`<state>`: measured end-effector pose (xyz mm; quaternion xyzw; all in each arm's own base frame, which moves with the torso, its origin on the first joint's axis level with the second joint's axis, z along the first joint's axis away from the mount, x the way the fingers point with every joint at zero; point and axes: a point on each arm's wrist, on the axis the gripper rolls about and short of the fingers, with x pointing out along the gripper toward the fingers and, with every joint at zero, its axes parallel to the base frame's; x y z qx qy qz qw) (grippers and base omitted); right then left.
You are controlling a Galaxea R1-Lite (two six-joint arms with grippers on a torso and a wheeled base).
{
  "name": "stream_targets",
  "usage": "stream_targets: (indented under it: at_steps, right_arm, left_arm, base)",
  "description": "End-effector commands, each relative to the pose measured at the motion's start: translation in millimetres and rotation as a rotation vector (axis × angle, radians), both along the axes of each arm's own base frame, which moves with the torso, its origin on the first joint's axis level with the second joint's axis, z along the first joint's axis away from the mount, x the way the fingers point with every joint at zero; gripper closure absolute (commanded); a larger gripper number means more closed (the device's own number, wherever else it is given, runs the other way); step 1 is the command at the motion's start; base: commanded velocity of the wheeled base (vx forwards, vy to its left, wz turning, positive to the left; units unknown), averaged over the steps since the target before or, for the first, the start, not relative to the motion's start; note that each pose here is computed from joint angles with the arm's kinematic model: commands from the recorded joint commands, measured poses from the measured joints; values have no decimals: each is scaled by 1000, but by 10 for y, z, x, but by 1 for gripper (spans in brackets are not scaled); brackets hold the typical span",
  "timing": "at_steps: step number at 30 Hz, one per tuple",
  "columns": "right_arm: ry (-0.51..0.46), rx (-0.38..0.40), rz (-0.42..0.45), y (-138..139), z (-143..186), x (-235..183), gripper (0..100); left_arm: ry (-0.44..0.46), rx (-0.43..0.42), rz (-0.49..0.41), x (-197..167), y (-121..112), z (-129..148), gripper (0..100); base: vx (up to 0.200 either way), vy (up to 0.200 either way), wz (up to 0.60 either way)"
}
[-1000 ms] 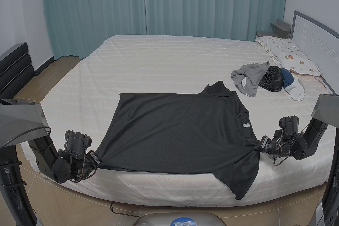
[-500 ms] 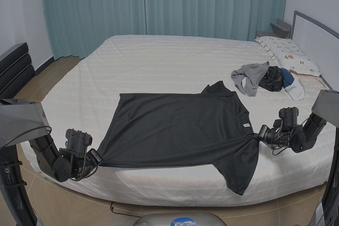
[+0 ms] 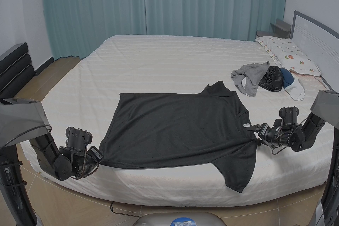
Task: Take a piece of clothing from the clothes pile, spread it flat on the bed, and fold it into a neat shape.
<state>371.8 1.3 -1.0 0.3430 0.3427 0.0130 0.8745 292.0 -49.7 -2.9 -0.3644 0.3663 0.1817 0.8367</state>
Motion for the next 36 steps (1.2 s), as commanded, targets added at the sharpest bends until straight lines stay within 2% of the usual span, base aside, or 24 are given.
stream_targets:
  at_steps: [1, 4, 6, 14, 23, 36]
  right_arm:
    - [1, 34, 23, -54, 145, -212, 0]
    - [18, 75, 99, -34, 163, -424, 0]
    - [16, 68, 147, -19, 123, -522, 0]
    - [66, 30, 228, 99, -94, -652, 0]
    - [87, 26, 266, 231, -190, -621, 0]
    - [81, 17, 236, 149, -193, -590, 0]
  left_arm:
    - [-12, -27, 14, 5, 4, 8, 100]
    - [-18, -29, 15, -3, 6, 7, 100]
    - [-15, -29, 16, -13, 7, -1, 100]
    - [-16, -31, 15, -16, 8, 6, 100]
    - [-16, -31, 15, -9, 6, 1, 100]
    - [-6, -27, 12, 56, -1, -78, 100]
  base:
    - [0, 0, 0]
    - [0, 0, 0]
    - [0, 0, 0]
    - [0, 0, 0]
    - [0, 0, 0]
    - [0, 0, 0]
